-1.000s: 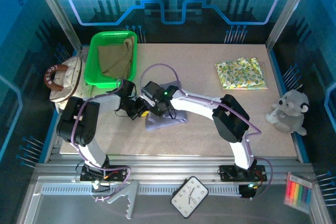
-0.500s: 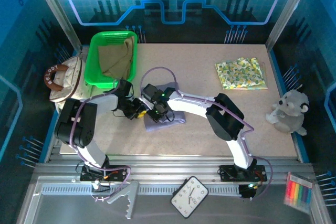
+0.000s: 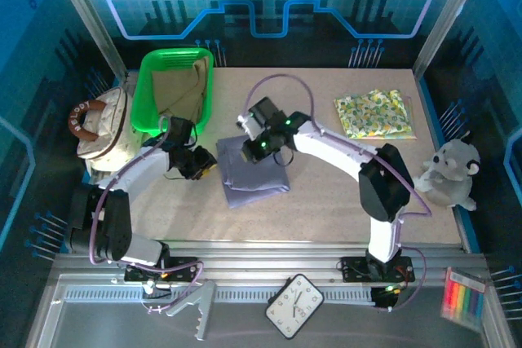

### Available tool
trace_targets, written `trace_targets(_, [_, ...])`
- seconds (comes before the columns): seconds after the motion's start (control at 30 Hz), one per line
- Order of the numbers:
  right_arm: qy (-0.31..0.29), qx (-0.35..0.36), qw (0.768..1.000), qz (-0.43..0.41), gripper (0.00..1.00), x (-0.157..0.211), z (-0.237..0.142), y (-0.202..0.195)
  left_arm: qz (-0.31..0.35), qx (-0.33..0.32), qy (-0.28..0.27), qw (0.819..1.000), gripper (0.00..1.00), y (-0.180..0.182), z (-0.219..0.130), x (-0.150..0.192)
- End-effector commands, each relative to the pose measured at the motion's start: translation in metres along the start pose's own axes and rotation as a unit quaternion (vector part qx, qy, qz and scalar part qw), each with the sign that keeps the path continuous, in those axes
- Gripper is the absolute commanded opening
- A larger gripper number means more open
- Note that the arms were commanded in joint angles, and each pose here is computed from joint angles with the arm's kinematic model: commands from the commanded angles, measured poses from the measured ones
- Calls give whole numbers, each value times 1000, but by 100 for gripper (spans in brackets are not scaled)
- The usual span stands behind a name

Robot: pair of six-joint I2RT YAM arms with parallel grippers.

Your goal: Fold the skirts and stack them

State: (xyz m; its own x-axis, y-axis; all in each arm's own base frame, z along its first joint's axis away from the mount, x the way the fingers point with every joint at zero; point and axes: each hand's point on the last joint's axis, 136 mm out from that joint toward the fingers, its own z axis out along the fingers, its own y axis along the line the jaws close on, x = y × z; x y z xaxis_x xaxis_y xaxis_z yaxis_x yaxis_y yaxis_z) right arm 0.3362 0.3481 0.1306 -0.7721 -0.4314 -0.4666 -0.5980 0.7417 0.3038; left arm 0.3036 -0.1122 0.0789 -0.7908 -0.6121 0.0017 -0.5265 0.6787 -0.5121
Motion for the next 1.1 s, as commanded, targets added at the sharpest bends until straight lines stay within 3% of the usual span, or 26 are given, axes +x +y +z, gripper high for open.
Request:
trace_targets(0.0, [59,61,992,96,0,16,27,-63,25,61,31,997,28,-42,3,12])
trace_targets(0.17, [82,39,989,115,0,10,52,-84,43,75,74,994,26,-60,27,33])
trace_targets(0.3, [114,25,985,125,0,20,67,-87,17,15,95,995,24,-32,55,37])
trace_targets(0.47, [138,56,970,192,0,50,71,-97,20,-25,102,994,26,-14,72,36])
trace_targets(0.63, [152,45,952,263,0,87,74,-92,49,-56,103,992,28,-9,85,25])
trace_targets(0.87, [117,-7,920,373,4,113,53,-64,117,-16,98,988,35,-70,114,-6])
trace_targets(0.97, [95,-42,904,414,13,112,47,-50,144,15,107,984,38,-109,129,-12])
trace_targets(1.07, [63,-57,906,415,24,98,33,-44,169,22,106,980,42,-138,123,-20])
